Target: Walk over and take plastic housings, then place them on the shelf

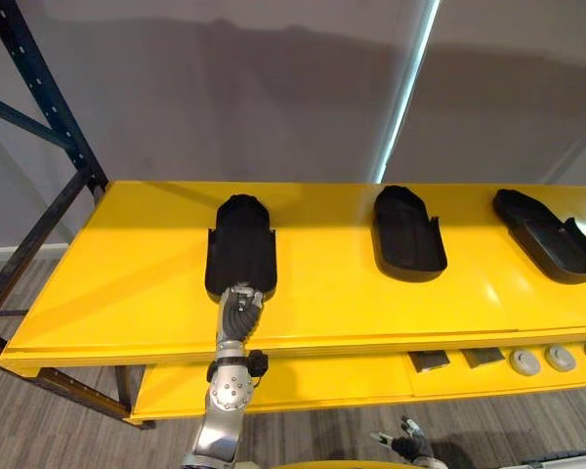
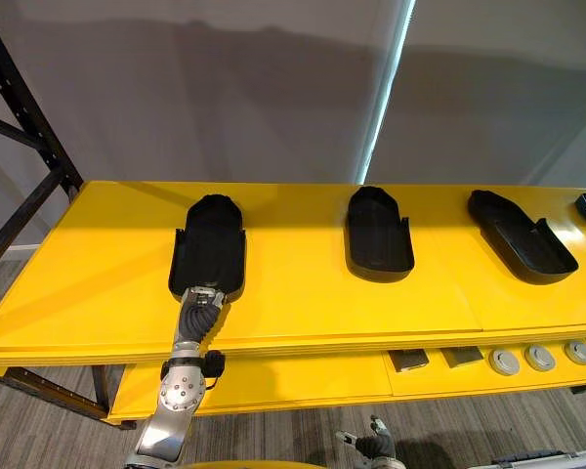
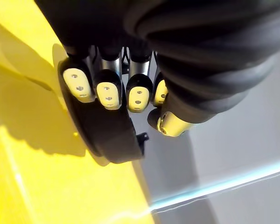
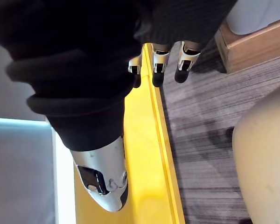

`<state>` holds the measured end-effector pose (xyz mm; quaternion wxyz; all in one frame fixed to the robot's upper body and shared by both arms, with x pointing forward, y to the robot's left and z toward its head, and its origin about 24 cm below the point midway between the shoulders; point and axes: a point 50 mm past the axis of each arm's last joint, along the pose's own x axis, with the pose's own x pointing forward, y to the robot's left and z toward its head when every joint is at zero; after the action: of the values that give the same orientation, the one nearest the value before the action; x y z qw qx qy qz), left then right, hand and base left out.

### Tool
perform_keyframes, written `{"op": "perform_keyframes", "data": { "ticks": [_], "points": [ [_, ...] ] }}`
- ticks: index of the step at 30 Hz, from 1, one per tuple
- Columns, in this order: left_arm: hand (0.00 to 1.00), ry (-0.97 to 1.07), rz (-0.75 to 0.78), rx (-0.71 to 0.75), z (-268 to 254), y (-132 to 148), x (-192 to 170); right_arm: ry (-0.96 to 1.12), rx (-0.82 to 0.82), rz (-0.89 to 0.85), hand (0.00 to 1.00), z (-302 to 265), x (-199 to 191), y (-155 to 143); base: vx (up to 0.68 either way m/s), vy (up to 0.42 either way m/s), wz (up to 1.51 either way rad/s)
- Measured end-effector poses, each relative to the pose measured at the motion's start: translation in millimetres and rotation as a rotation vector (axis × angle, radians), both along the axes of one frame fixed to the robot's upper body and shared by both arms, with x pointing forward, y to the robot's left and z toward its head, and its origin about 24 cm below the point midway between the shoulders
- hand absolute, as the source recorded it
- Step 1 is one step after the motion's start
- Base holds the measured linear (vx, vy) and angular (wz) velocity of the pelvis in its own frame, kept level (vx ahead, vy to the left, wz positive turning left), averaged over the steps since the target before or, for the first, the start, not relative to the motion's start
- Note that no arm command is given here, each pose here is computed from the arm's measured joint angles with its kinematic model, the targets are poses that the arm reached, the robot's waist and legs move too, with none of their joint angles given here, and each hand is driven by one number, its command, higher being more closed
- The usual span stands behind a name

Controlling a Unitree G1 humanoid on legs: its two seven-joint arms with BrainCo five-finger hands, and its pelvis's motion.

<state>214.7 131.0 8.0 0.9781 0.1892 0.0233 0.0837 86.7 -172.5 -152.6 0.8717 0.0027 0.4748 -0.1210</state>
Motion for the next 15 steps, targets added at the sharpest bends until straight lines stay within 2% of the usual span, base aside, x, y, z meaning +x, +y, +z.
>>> {"op": "perform_keyframes", "data": {
  "ticks": [15],
  "points": [
    [1.00,0.029,0.048,0.071,-8,15,27,0.023,-0.001,0.000,0.00,-3,-2,-1,0.00,-0.004,0.00]
  ]
}}
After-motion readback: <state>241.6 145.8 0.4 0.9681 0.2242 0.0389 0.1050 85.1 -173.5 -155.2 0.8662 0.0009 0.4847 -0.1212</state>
